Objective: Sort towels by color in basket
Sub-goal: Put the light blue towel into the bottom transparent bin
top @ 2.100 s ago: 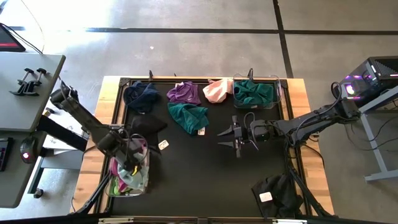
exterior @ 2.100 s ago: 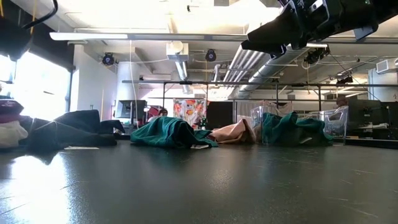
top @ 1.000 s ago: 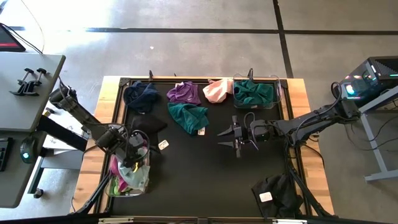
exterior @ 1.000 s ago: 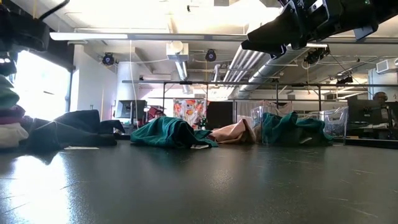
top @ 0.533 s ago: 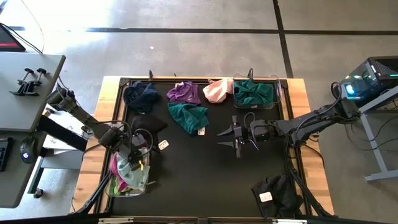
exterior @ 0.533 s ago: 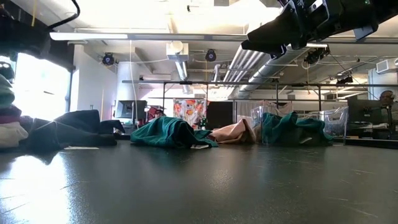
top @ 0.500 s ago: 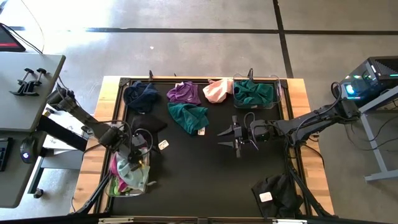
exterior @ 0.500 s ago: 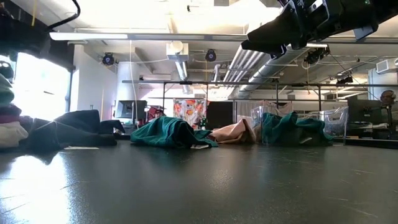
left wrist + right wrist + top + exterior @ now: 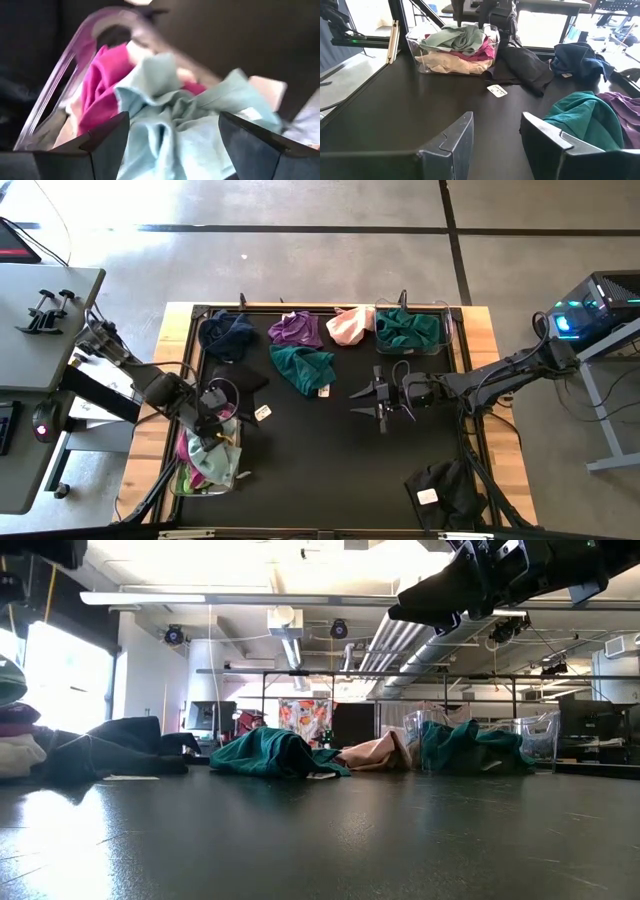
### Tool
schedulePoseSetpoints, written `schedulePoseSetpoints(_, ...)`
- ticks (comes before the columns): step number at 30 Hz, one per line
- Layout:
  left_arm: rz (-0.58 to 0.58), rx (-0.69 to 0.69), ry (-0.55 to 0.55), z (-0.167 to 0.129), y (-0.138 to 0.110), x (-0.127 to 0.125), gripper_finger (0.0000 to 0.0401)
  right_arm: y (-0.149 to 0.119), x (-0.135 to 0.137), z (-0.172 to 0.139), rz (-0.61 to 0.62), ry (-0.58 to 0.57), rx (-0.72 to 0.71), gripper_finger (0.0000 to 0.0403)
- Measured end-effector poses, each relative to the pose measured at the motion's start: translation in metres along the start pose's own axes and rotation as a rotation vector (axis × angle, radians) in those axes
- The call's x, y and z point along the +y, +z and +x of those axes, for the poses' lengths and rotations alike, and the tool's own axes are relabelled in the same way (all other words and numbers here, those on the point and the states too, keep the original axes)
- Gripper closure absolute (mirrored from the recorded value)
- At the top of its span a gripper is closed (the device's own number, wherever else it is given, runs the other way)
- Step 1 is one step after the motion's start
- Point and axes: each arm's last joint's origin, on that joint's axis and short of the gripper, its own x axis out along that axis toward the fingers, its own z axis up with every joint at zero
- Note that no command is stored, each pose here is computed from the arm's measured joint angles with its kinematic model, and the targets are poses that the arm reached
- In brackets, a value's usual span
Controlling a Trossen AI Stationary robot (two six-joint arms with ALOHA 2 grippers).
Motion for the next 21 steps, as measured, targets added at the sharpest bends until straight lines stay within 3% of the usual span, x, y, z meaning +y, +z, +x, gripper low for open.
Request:
schedulePoseSetpoints(9,0.105,-0.209,-0.143,-0.006,-0.005,-0.026,0.0115,-0.001,0.0,0.001,-0.016,0.0,0.005,0.0247)
schedulePoseSetpoints(21,-0.037,-0.149,-0.031,0.01,-0.039,-0.036,0.0124,-0.012,0.002,0.013,-0.003,0.001,0.043,0.0247)
